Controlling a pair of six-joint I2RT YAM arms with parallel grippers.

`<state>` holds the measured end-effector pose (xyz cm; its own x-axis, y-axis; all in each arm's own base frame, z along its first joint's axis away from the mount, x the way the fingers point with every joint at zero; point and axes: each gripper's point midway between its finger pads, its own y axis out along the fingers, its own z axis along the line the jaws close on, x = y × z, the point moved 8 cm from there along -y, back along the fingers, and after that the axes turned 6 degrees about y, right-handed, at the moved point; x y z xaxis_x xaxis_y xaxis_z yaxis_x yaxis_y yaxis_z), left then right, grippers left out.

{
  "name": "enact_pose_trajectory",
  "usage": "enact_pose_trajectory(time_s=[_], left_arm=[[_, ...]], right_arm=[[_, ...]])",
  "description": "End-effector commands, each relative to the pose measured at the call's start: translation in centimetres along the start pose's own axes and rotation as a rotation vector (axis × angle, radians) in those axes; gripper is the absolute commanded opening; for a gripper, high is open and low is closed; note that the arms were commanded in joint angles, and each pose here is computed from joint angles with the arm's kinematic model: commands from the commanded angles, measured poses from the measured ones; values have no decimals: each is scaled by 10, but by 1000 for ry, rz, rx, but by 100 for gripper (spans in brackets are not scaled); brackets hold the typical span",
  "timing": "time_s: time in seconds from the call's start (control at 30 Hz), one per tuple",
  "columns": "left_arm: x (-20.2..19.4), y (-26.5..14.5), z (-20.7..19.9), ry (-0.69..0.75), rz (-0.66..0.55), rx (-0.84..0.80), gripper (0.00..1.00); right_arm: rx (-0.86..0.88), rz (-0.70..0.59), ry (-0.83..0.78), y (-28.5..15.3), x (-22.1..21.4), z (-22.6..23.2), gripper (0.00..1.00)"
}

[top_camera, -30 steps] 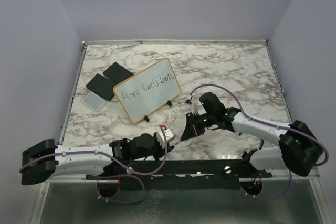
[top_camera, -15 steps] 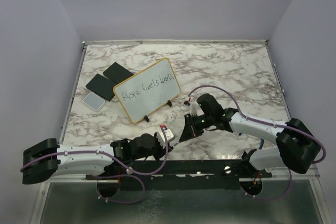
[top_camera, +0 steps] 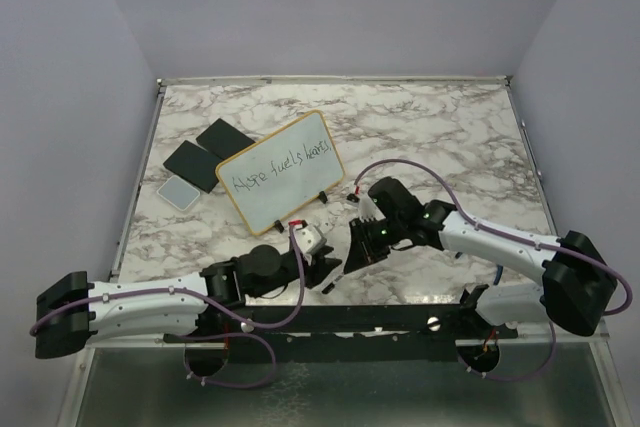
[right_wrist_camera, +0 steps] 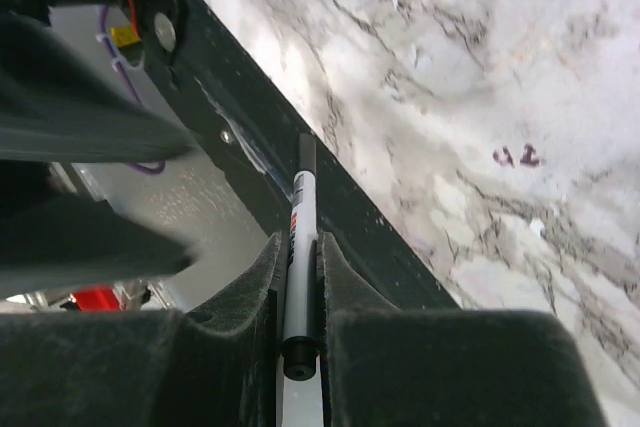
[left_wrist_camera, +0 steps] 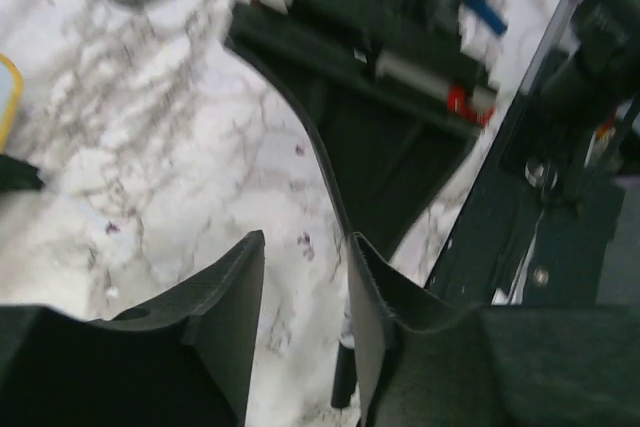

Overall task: Write a sentence on the whiteboard
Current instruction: Place the whiteboard marker at the center of the board.

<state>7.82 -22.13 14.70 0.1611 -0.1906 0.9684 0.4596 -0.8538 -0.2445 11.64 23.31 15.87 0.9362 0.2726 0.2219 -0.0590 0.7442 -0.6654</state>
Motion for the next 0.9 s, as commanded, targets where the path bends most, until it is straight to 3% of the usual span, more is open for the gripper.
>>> enact_pose_trajectory(time_s=[0.0,0.27,0.33,0.43,0.67,0.87], left_arm=[[39,-1,8,-26,-155,82,44],[36,-6,9,-28,-135,89,61],[34,-7,10,-36,-130,100,72],[33,-12,13,-57,-136,128,97],[43,-23,21,-122,-148,199,99],[54,-18,31,-189,-110,273,99]], right_arm=[[-95,6,10,-13,-8,1,1],[-180,-85,2,-28,-2,3,0],[-214,-123,-1,-33,2,3,0],[-255,-153,-5,-41,5,3,0],[-337,-177,18,-62,14,-7,0],[-180,-292,145,-61,24,-30,0]])
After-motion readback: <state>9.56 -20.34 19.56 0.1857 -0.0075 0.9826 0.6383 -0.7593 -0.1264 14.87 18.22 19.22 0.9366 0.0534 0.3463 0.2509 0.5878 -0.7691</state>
